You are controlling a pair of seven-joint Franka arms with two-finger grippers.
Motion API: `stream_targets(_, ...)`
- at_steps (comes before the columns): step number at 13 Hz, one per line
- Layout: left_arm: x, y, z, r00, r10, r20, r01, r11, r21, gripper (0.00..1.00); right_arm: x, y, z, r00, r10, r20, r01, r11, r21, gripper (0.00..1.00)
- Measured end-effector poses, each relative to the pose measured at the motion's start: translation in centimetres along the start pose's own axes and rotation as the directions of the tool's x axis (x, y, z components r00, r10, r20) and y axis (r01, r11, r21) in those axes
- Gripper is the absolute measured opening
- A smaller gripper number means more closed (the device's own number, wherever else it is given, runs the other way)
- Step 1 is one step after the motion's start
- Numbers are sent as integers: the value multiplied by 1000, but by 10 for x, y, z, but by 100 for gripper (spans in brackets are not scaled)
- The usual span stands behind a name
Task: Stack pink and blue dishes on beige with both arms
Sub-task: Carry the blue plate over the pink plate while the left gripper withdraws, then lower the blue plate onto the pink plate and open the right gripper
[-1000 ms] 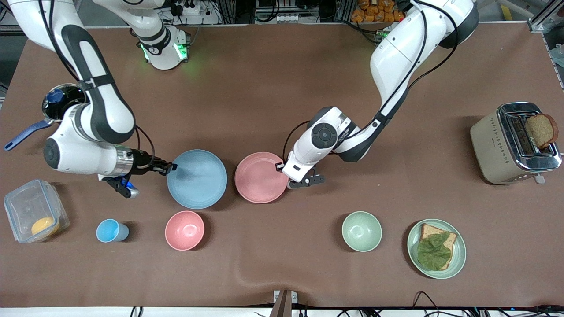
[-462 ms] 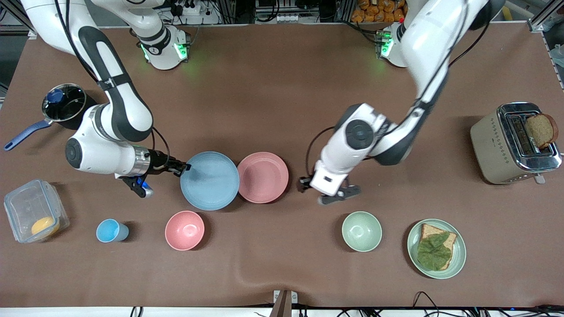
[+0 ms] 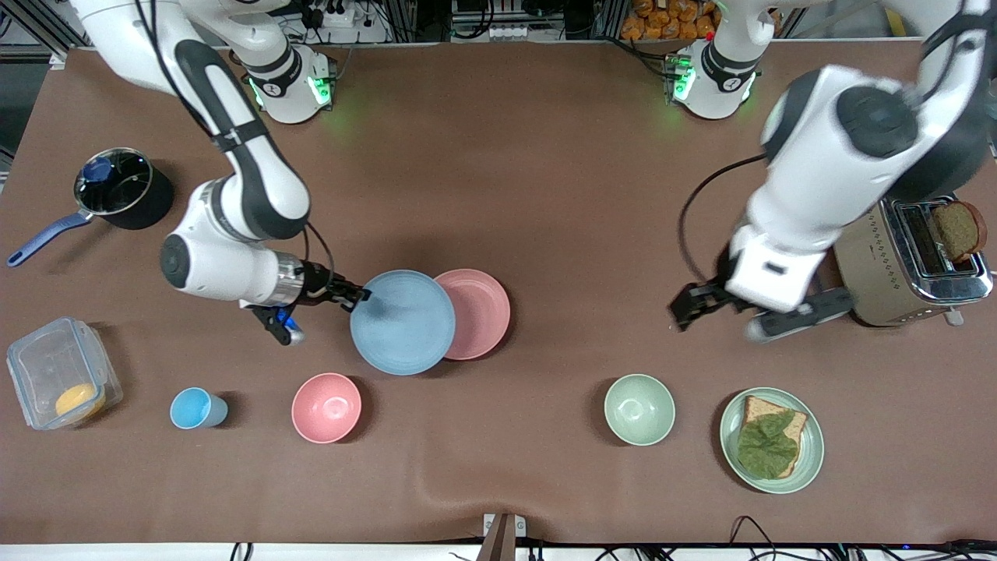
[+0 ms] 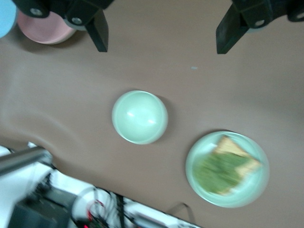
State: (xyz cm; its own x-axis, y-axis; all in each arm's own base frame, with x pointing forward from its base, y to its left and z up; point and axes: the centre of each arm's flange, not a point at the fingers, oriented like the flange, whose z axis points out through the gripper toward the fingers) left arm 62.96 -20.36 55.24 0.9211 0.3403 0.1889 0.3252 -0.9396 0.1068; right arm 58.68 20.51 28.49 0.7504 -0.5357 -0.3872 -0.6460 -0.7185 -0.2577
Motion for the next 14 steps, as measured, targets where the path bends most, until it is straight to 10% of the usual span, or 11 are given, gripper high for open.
stream_targets(4, 11, -64, -48, 1000, -3, 25, 1, 996, 91, 100, -30, -23, 32, 1000, 19, -22, -19, 1000, 2, 6)
stream_targets(14, 37, -187, -83, 963, 207, 171, -220, 974, 58, 100, -47, -31, 73, 999, 42, -26, -43, 999, -18, 6)
